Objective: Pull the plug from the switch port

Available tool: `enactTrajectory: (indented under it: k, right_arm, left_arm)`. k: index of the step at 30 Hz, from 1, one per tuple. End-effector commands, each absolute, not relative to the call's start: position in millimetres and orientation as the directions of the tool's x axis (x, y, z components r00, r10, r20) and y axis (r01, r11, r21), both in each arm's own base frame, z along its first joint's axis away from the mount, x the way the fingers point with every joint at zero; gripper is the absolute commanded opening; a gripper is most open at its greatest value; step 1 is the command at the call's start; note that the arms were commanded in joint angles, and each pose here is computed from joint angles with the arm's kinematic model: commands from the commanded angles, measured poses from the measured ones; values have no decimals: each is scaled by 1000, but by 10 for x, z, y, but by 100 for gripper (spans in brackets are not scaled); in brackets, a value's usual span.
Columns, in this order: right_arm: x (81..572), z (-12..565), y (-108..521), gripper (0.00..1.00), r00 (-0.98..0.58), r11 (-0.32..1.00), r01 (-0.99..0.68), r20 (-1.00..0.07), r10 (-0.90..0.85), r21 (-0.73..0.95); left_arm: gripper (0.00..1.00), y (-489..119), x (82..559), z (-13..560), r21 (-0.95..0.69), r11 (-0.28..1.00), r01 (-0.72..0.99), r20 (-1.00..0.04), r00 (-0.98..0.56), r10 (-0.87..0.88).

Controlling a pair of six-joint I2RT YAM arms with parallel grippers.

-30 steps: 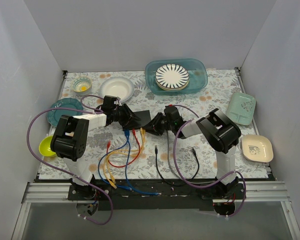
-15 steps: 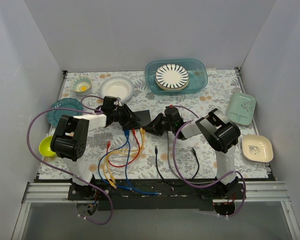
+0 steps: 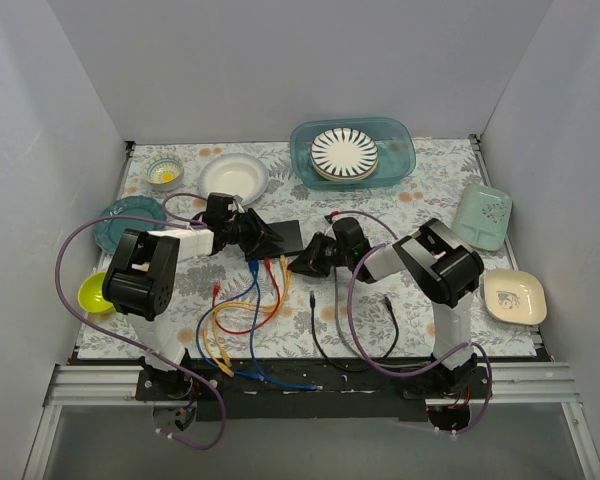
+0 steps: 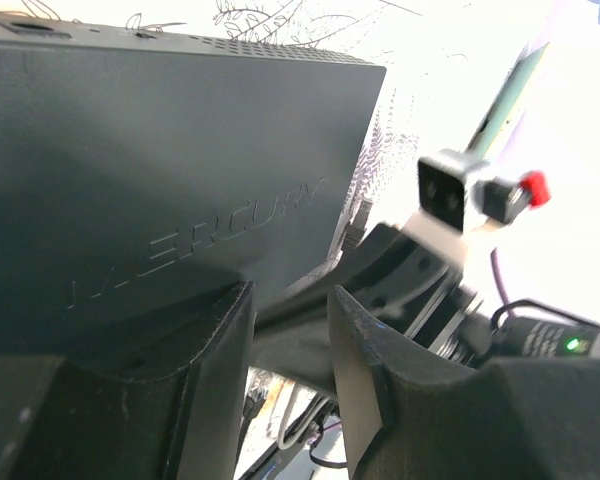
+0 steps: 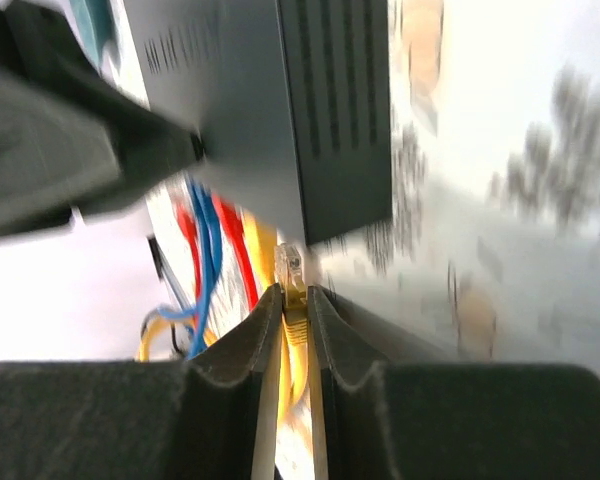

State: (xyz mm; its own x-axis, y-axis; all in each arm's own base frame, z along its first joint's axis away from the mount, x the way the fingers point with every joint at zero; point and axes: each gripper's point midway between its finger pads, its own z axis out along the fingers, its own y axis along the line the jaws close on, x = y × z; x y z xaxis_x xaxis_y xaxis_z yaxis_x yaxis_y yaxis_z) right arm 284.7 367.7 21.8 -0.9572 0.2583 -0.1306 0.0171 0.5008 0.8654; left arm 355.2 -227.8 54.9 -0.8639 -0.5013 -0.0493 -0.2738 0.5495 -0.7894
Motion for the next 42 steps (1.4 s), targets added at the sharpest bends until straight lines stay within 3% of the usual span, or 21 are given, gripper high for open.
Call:
enactTrajectory:
  k: [1, 7, 11, 12, 13, 16, 17, 24, 31, 35, 42]
  right_arm:
    - [2258, -296, 3272, 1, -986, 663, 57, -62, 154, 746]
    - [2391, -99, 2708, 1, -956, 784, 22, -217, 198, 621]
    - [2497, 80, 2470, 1, -934, 851, -71, -333, 126, 520]
    - [2518, 128, 2472, 10, -927, 859, -110, -364, 93, 500]
    - [2606, 292, 2532, 27, -908, 849, -142, -408, 93, 510]
    - [2833, 667, 2731, 47, -851, 813, -218, -513, 112, 539]
    - [2896, 753, 2804, 49, -843, 799, -232, -525, 120, 555]
    - [2980, 842, 3526, 50, -899, 623, -280, -427, 97, 731]
    - [2874, 397, 3797, 49, -959, 596, -160, -267, 94, 787]
    - [2899, 381, 3891, 49, -964, 584, -136, -242, 108, 801]
    - [3083, 406, 3950, 47, -950, 550, 16, -159, 270, 835]
  left_arm:
    - [36, -2120, 3342, 160, -699, 605, -381, 8, -850, -527]
    - [36, -2105, 3374, 226, -708, 601, -371, -7, -847, -531]
    - [36, -2097, 3375, 243, -709, 602, -367, -13, -847, -531]
    - [36, -2095, 3381, 255, -710, 604, -363, -18, -848, -530]
    - [36, -2093, 3378, 254, -709, 604, -363, -19, -847, -531]
    - [36, -2080, 3390, 272, -714, 600, -359, -24, -845, -534]
    - [36, -2080, 3398, 282, -715, 600, -359, -26, -844, -536]
    - [36, -2071, 3426, 330, -720, 597, -355, -34, -840, -541]
    - [36, -2043, 3404, 311, -711, 599, -368, -26, -837, -546]
    - [36, -2034, 3395, 304, -710, 601, -367, -27, -838, -545]
    - [36, -2019, 3386, 295, -709, 601, -368, -25, -839, -544]
